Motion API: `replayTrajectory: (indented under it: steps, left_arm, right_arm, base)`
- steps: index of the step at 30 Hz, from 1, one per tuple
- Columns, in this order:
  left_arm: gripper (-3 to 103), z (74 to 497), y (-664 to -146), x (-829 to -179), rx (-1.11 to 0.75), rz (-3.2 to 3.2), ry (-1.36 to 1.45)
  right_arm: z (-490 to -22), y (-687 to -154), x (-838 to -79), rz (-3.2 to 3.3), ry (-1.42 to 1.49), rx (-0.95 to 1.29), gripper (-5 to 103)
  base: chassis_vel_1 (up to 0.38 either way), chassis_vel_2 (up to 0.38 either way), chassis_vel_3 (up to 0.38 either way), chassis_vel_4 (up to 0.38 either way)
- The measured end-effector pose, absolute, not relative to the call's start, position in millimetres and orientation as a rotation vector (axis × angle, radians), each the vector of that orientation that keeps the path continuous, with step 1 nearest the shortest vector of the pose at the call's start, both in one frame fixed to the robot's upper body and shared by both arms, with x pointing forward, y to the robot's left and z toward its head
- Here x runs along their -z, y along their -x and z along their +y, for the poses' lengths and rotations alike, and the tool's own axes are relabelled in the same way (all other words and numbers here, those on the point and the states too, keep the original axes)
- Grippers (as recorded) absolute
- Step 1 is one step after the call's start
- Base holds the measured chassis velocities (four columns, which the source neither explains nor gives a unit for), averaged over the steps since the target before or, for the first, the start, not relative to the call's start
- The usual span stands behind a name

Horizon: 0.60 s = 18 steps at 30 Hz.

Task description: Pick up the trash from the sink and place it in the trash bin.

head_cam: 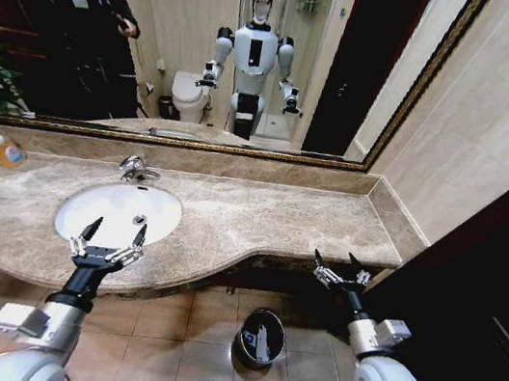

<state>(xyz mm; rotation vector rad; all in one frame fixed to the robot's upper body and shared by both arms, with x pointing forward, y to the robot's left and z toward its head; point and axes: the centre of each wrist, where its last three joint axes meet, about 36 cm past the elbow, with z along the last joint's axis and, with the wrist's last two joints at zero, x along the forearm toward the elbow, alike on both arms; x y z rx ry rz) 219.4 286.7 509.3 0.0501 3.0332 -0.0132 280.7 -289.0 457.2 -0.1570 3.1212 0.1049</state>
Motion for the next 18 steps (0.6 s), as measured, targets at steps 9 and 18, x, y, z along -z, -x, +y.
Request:
replayTrajectory:
  steps: [9, 18]
  left_arm:
    - [100, 286.7, -219.4, -509.3, 0.013, 3.033, -0.05]
    - [100, 286.7, -219.5, -509.3, 0.013, 3.033, -0.05]
  right_arm:
    - [-289.0, -280.7, -457.0, 3.121, 0.158, -0.105, 100]
    - [-289.0, -280.7, -457.0, 3.121, 0.159, -0.105, 100]
  base:
    - [0.0, 0.0, 0.0, 0.0]
    - [0.0, 0.0, 0.0, 0.0]
